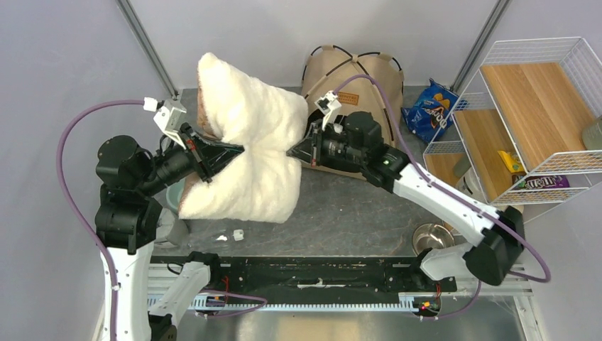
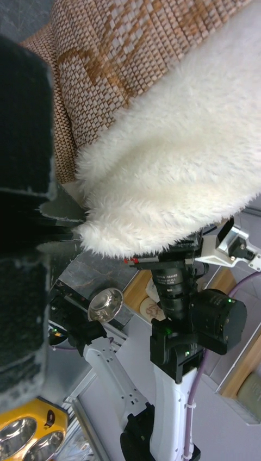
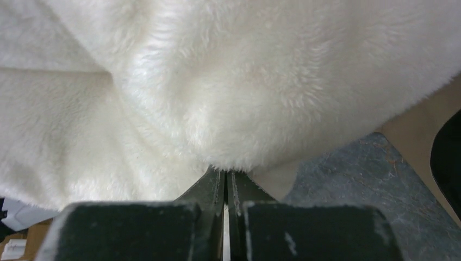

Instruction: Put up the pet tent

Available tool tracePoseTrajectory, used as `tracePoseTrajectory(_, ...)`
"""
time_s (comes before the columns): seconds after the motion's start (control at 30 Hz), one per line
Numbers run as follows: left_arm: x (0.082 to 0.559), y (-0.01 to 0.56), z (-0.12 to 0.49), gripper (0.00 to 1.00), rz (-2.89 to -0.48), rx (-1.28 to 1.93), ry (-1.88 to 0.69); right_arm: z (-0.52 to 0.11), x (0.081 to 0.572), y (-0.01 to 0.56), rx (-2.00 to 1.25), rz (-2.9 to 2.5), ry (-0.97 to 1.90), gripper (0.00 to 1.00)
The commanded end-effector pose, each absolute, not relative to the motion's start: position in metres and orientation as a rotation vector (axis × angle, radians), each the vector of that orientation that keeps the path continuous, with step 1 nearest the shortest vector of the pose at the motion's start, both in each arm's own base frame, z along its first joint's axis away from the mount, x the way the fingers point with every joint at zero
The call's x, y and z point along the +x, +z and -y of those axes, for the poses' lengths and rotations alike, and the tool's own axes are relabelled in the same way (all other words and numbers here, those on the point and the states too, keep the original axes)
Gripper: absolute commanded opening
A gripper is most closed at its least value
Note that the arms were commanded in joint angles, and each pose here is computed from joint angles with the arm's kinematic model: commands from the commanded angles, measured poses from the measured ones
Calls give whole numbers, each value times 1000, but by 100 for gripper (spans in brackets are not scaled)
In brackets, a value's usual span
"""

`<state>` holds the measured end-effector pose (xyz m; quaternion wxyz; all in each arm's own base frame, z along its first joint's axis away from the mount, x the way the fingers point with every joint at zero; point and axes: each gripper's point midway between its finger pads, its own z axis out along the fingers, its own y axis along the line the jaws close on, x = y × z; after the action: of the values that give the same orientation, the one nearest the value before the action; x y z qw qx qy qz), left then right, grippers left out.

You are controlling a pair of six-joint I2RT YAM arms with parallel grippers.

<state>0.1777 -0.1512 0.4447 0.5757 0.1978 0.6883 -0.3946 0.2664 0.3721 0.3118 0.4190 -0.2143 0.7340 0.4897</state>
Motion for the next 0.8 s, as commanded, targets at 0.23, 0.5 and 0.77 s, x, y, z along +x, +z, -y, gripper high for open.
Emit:
tracePoseTrajectory(0.23, 177, 406, 184, 2, -1650, 658, -1132, -300, 222, 324, -488, -1815, 1038, 0)
tracePoseTrajectory(0.5, 202, 350, 235, 2, -1777, 642, -1143, -265, 233, 257, -295, -2018, 827, 0)
tracePoseTrajectory(0.77, 212, 314, 292, 2, -1882, 736, -1033, -249, 261, 237, -264, -2077, 591, 0)
